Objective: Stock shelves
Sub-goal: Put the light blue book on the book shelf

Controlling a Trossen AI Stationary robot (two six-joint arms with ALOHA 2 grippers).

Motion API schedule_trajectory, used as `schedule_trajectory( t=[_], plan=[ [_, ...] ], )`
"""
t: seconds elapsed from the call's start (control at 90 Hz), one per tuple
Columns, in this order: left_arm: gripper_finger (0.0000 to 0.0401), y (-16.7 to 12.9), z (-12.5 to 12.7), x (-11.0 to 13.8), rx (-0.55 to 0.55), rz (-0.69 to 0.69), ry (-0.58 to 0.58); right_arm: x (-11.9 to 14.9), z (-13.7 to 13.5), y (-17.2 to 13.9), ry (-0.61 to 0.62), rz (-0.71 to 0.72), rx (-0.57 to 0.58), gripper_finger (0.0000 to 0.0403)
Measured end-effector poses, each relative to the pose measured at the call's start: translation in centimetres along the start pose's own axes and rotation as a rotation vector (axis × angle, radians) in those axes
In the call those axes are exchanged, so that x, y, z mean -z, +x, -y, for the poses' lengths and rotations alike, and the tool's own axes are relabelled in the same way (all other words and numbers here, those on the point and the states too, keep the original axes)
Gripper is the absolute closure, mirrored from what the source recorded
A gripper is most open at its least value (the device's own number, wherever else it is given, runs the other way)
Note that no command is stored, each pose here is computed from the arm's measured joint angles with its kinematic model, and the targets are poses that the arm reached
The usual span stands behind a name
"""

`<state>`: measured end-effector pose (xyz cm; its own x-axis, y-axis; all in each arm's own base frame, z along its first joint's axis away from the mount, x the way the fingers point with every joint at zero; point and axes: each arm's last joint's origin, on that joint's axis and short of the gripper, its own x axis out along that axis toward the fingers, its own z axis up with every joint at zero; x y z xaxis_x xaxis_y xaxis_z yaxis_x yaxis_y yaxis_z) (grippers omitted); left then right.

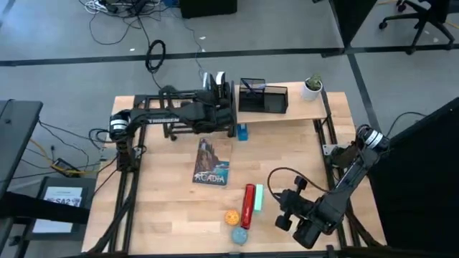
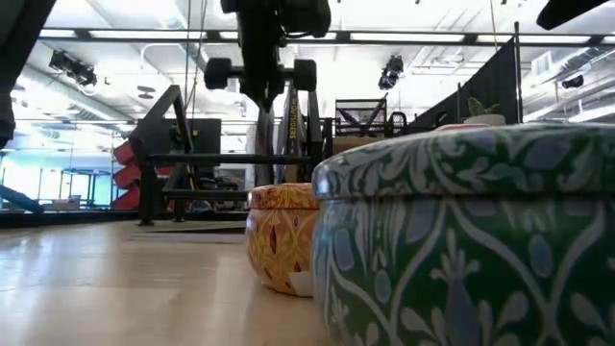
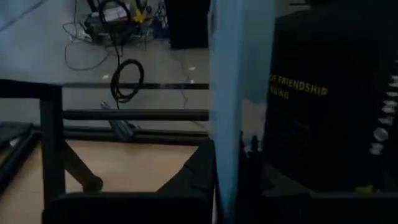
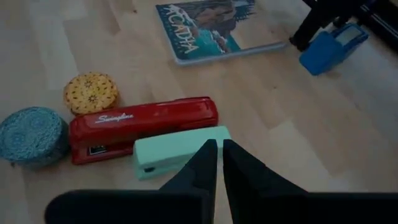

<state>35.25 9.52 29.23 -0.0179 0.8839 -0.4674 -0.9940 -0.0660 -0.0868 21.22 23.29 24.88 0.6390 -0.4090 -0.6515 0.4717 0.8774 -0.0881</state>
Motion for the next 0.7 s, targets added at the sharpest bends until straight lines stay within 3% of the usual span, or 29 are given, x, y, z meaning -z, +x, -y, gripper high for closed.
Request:
schedule_trajectory(
  t=[0.256, 0.7],
  plan=[
    [0.0367, -0.1, 0.3, -0.4, 0.019, 0.009, 0.068, 0.0, 0.0, 0.0, 0.005, -0.001, -0.001, 0.0403],
    [0.0256, -0.4, 1.6, -1.3, 0.112, 0.011, 0.105, 0.0, 0.0, 0.0, 0.009, -0.002, -0.004, 0.0403]
  ],
)
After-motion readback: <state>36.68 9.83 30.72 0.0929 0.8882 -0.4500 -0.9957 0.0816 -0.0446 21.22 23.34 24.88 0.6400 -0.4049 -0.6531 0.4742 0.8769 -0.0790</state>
